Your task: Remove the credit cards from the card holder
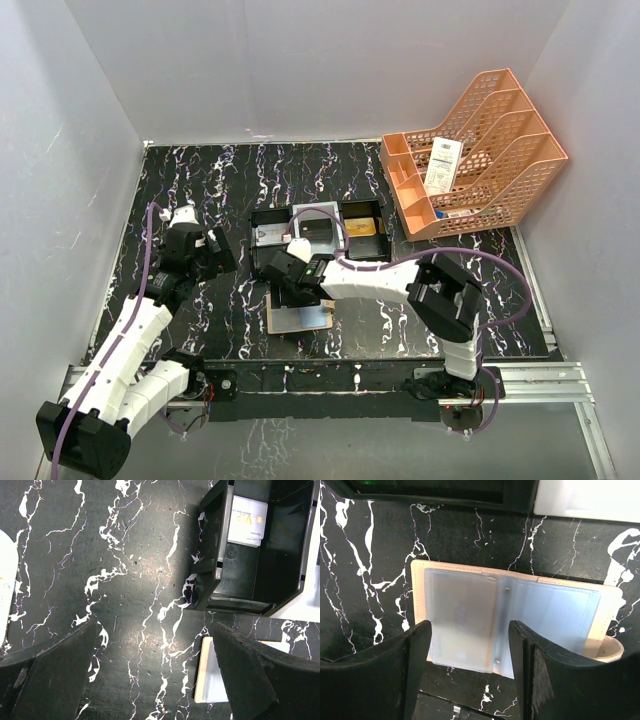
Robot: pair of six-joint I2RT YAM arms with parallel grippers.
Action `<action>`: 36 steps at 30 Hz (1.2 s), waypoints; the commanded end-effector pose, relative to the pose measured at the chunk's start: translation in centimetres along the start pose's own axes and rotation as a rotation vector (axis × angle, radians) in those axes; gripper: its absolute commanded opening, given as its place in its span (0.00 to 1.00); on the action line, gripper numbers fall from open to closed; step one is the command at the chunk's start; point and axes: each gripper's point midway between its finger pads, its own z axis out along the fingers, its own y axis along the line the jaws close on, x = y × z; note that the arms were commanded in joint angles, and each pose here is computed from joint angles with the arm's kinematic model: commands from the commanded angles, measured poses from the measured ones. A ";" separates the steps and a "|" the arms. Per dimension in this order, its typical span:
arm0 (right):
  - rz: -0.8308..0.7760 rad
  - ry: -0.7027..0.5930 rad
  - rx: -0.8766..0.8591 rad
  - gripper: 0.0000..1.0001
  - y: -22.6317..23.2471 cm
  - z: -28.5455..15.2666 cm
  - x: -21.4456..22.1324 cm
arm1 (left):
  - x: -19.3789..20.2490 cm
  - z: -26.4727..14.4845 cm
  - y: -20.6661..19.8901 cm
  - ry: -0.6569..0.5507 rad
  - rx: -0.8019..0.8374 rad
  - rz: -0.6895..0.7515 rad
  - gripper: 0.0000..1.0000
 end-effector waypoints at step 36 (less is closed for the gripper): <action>-0.062 0.022 0.093 0.60 -0.3 2.0 0.6 | 0.6 0.3 0.2 0.031 -0.011 0.010 0.99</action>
